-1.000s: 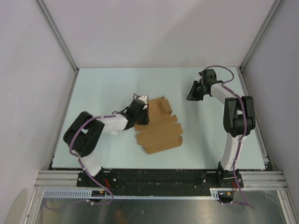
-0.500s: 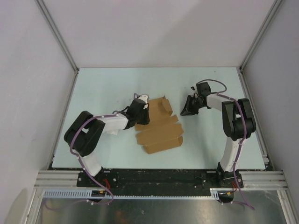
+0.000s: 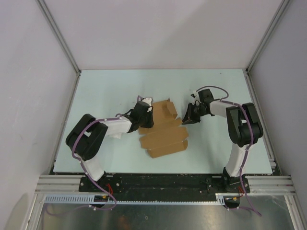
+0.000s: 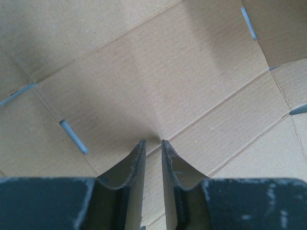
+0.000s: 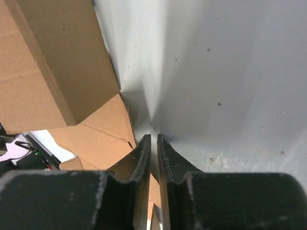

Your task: Fold the paper box

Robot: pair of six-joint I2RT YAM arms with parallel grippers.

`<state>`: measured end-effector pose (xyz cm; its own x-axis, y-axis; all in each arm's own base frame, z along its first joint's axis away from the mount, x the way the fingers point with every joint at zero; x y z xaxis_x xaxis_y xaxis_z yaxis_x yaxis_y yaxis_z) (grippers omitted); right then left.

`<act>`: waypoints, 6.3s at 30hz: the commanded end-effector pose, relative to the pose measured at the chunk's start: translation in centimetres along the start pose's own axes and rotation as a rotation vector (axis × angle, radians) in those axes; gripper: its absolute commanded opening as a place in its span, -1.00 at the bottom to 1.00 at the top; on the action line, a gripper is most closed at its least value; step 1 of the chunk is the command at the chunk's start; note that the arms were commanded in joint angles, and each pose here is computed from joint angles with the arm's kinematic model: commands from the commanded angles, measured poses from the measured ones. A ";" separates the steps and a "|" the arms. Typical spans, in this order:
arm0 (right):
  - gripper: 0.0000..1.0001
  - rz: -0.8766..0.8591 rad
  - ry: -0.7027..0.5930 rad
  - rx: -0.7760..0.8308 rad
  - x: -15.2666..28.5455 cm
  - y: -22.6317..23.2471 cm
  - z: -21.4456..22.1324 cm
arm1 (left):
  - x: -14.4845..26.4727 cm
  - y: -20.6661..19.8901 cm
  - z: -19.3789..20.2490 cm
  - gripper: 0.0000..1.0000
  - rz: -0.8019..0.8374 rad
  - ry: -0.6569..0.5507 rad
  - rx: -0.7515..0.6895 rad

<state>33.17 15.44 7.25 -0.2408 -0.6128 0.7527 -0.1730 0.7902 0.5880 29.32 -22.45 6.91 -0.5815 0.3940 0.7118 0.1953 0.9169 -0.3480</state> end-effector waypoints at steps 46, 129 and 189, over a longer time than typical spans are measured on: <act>-0.70 -0.084 -0.013 0.180 -3.0 5.6 1.7 | -0.2 0.0 1.4 -0.53 0.009 0.086 -0.004; -0.86 0.268 -0.040 0.453 -4.6 7.6 -2.4 | 13.3 12.2 -1.2 0.12 -0.443 -0.330 0.499; -0.87 0.204 -0.013 0.404 -4.2 8.6 0.0 | 6.4 6.2 -4.4 0.07 -0.011 -0.184 0.420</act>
<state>33.54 24.58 8.29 -0.3307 -0.4300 0.8401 -0.4705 0.8468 0.2482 28.94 -12.47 10.03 -0.6846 0.2833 0.6717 -0.2029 0.8110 -0.5488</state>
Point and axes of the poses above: each gripper's point midway between its finger pads, its own x axis back along the fingers, its own y axis along the line the jaws close on, z = x × y, the point moved 7 cm from there along x, back along the fingers, and after that the axes turned 7 degrees about x, right-handed, at the moved point
